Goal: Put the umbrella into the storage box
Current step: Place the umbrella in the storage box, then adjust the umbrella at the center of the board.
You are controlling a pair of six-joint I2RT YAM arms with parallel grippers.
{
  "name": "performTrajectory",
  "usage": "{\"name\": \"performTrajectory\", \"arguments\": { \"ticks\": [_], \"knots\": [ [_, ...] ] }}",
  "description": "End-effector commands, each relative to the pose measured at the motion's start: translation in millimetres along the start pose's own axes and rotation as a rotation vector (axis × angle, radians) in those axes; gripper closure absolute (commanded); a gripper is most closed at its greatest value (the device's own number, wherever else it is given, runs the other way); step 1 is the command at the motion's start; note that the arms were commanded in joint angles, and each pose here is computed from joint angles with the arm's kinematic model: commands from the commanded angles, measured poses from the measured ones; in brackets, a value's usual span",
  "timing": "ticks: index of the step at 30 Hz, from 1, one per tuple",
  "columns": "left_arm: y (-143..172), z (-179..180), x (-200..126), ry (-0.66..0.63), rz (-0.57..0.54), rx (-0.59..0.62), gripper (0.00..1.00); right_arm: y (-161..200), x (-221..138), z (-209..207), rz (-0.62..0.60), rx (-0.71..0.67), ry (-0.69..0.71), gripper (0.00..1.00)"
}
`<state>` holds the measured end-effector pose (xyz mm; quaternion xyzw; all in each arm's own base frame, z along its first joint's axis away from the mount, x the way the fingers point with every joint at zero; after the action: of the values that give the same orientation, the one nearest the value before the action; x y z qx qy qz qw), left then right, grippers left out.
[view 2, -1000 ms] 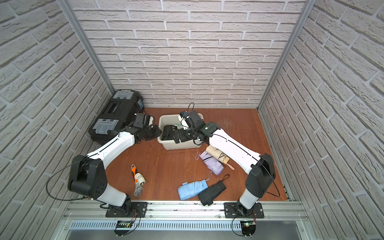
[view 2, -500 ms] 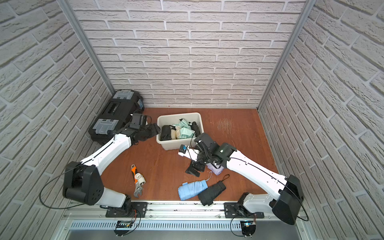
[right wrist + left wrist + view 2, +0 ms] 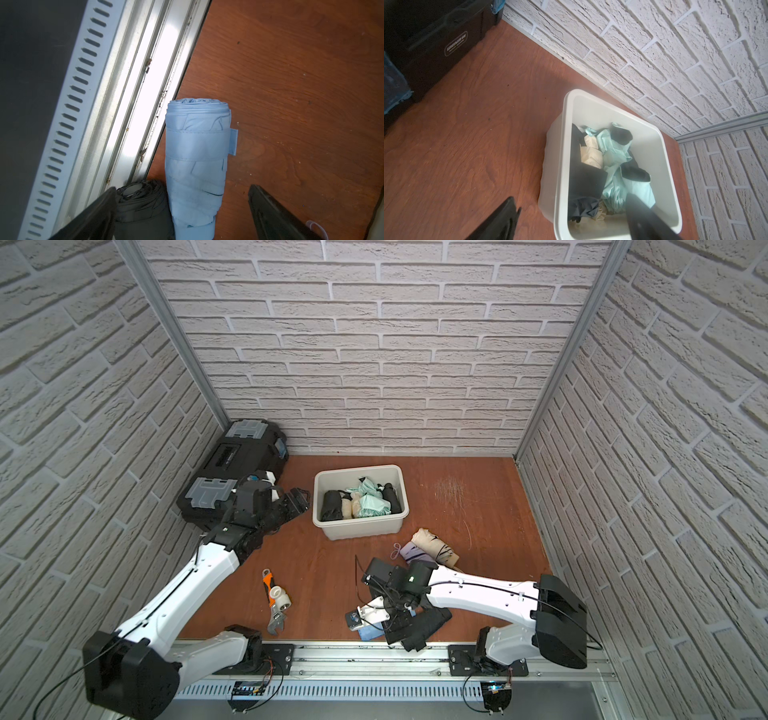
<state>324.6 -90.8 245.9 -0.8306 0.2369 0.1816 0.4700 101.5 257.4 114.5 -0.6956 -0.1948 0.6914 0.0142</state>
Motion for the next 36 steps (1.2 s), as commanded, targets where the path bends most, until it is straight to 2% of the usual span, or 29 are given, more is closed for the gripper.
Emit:
{"name": "performTrajectory", "arguments": {
  "ticks": [1,12,23,28,31,36],
  "knots": [
    [-2,2,-9,0.0,-0.037,-0.008,0.15,-8,10,-17,0.011,-0.024,0.084,0.01],
    [2,18,-26,-0.031,-0.056,-0.047,0.14,-10,45,-20,0.06,-0.02,0.021,0.07],
    [7,25,-39,-0.058,-0.05,-0.037,0.14,-21,58,-56,0.083,-0.066,0.152,0.26],
    [9,28,-42,-0.079,-0.032,0.003,0.18,-25,65,-68,0.072,-0.087,0.164,0.3],
    [11,28,-42,-0.087,-0.024,0.032,0.19,-26,66,-76,0.063,-0.094,0.183,0.29],
    [15,19,-38,-0.087,-0.004,0.111,0.2,-39,49,-86,-0.015,-0.075,0.272,0.14]
  ]
}}
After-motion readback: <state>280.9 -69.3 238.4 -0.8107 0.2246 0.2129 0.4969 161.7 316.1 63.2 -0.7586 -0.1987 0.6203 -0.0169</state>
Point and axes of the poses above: each gripper's point midway between its finger pads, its own x axis out along the fingers, its own z axis along the line the jaws close on, y = z × x, the point moved 3 cm from there along -x, back along the fingers, and after that the axes turned 4 degrees about x, right-handed, at the moved point
